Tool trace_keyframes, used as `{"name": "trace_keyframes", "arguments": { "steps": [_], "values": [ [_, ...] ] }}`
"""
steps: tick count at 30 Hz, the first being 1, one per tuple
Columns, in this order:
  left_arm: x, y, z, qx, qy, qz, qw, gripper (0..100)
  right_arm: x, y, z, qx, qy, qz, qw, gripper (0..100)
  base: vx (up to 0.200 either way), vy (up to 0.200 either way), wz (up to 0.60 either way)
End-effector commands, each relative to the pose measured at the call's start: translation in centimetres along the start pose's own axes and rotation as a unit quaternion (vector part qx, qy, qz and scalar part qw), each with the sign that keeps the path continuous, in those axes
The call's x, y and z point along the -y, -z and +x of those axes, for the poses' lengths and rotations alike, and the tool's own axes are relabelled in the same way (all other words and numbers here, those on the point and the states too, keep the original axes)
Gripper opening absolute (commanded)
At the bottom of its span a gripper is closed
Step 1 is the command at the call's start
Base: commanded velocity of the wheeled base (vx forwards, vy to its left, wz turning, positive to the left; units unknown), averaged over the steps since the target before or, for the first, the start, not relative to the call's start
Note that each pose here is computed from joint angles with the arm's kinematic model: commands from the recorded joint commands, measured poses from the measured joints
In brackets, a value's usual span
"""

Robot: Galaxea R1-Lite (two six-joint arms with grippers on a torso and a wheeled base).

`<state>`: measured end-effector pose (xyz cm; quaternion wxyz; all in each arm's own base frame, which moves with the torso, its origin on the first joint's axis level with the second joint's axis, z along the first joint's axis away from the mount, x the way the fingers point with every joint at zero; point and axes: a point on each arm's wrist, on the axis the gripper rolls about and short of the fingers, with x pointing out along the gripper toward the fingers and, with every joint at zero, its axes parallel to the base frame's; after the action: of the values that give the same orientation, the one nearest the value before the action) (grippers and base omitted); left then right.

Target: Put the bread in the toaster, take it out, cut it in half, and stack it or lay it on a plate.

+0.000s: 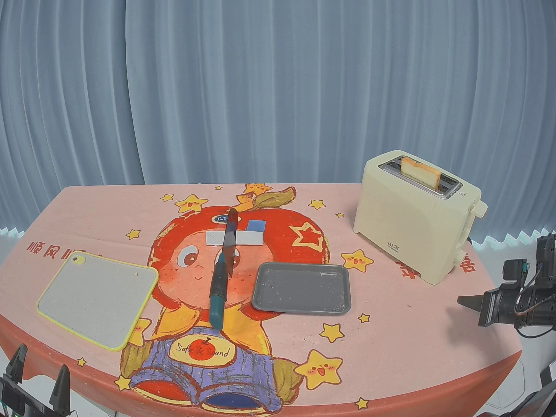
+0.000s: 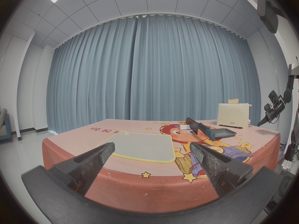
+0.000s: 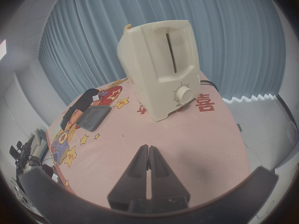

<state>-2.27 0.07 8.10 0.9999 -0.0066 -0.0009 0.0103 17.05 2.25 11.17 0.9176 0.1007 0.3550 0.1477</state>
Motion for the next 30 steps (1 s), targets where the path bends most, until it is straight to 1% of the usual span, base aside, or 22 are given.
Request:
{"name": "trace_keyframes", "arguments": {
  "steps": [1, 11, 21, 24, 26, 28, 30],
  "values": [
    [0.0, 0.5, 0.1, -0.009, -0.001, 0.001, 1.0, 100, 0.3, 0.0, 0.4, -0.006, 0.006, 0.005, 0.9999, 0, 0.0, 0.0, 0.0],
    [0.0, 0.5, 0.1, -0.01, -0.001, 0.0, 0.9999, 100, 0.3, -0.5, 0.4, 0.001, 0.005, 0.004, 1.0, 0, 0.0, 0.0, 0.0],
    [0.0, 0.5, 0.1, -0.009, -0.001, 0.0, 1.0, 100, 0.8, -0.9, 1.0, -0.004, 0.015, 0.013, 0.9998, 0, 0.0, 0.0, 0.0],
    [0.0, 0.5, 0.1, -0.009, -0.001, 0.0, 1.0, 100, 1.5, -1.4, 1.0, 0.005, 0.039, 0.024, 0.999, 0, 0.0, 0.0, 0.0],
    [0.0, 0.5, 0.1, -0.009, -0.001, 0.0, 1.0, 100, 2.3, -1.8, 1.4, 0.006, 0.058, 0.036, 0.9977, 0, 0.0, 0.0, 0.0],
    [0.0, 0.5, 0.1, -0.009, -0.001, 0.0, 1.0, 100, 3.0, -2.1, 1.7, 0.004, 0.067, 0.045, 0.9967, 0, 0.0, 0.0, 0.0],
    [0.0, 0.5, 0.1, -0.009, -0.001, 0.0, 1.0, 100, 3.3, -2.1, 1.9, 0.002, 0.072, 0.05, 0.9961, 0, 0.0, 0.0, 0.0]
  ]
}}
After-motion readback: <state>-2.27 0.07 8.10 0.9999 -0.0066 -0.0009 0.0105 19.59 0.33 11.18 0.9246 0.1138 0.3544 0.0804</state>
